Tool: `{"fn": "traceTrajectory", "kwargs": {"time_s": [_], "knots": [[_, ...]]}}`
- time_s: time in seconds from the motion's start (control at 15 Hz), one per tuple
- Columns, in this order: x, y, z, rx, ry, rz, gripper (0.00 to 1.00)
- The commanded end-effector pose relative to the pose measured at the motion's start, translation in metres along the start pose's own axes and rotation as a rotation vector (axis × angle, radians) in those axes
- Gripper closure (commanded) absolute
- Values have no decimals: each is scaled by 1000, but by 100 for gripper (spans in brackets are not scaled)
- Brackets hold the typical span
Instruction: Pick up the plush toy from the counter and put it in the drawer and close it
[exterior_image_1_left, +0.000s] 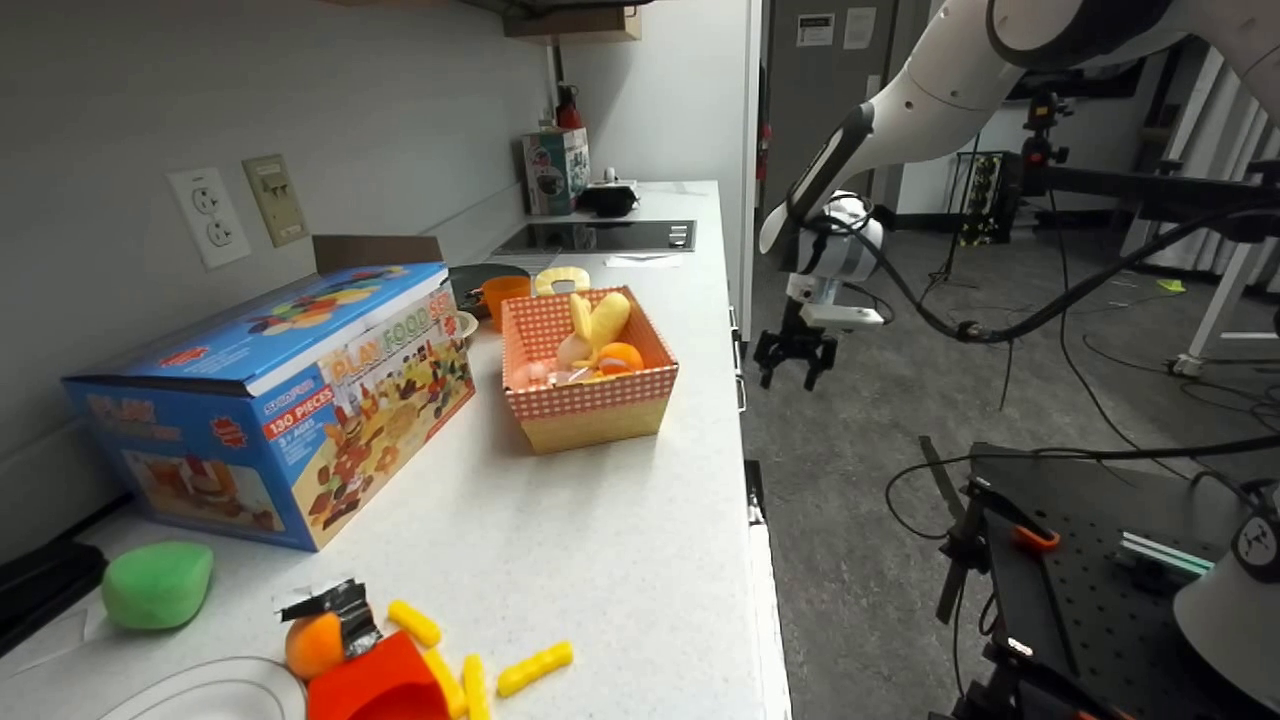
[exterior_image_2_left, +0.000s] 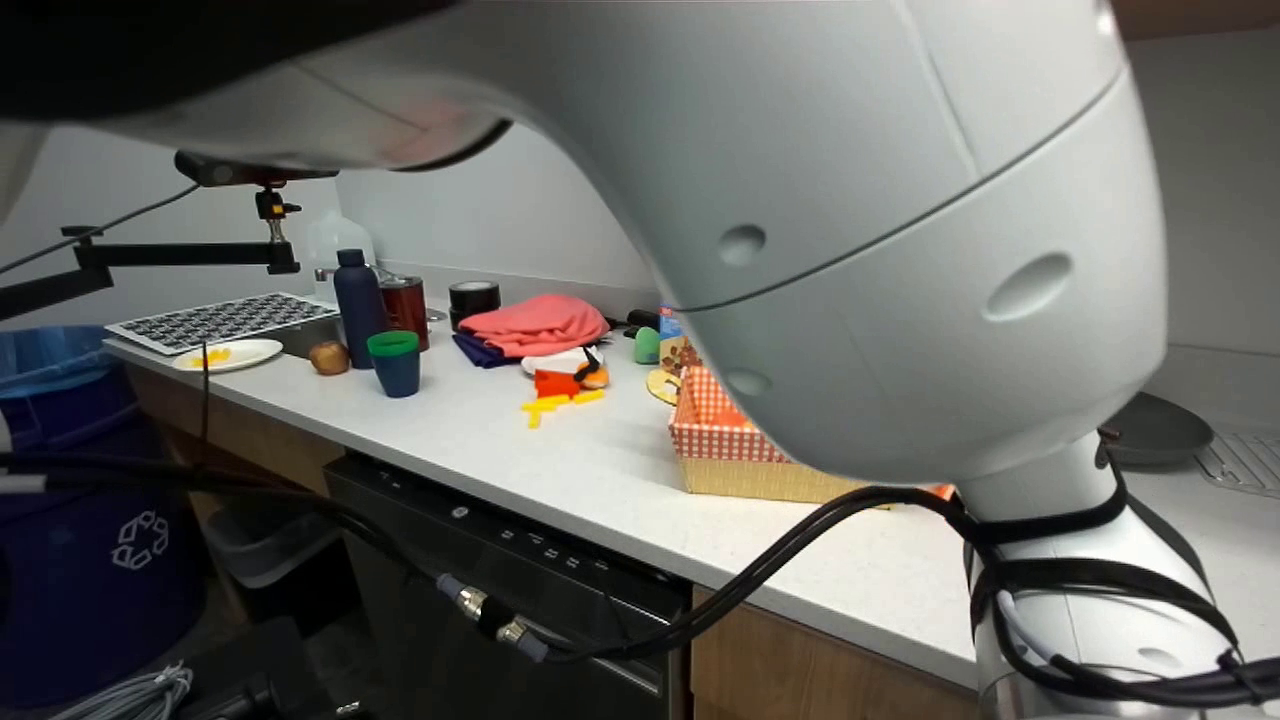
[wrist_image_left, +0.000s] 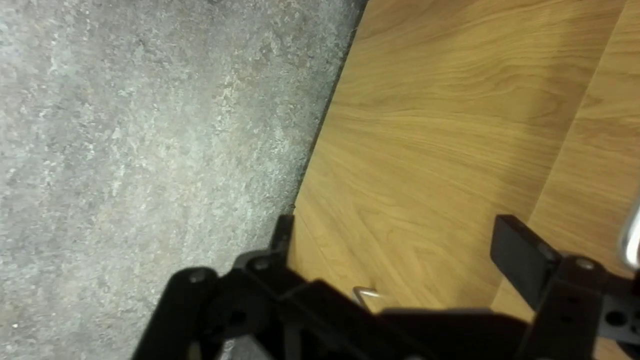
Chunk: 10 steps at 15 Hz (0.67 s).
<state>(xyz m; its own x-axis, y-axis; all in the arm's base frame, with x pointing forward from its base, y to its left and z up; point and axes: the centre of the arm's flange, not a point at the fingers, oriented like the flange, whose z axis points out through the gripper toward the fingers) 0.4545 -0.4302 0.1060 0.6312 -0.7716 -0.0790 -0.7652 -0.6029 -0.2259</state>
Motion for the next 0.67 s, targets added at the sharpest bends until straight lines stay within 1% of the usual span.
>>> {"fn": "traceTrajectory", "kwargs": {"time_s": [0.0, 0.33, 0.47, 0.6], "knots": [[-11, 12, -5, -38, 7, 34, 0], [-52, -2, -45, 31, -46, -16, 0], [-57, -6, -54, 44, -69, -36, 0], [-65, -9, -65, 73, -126, -48, 0]]}}
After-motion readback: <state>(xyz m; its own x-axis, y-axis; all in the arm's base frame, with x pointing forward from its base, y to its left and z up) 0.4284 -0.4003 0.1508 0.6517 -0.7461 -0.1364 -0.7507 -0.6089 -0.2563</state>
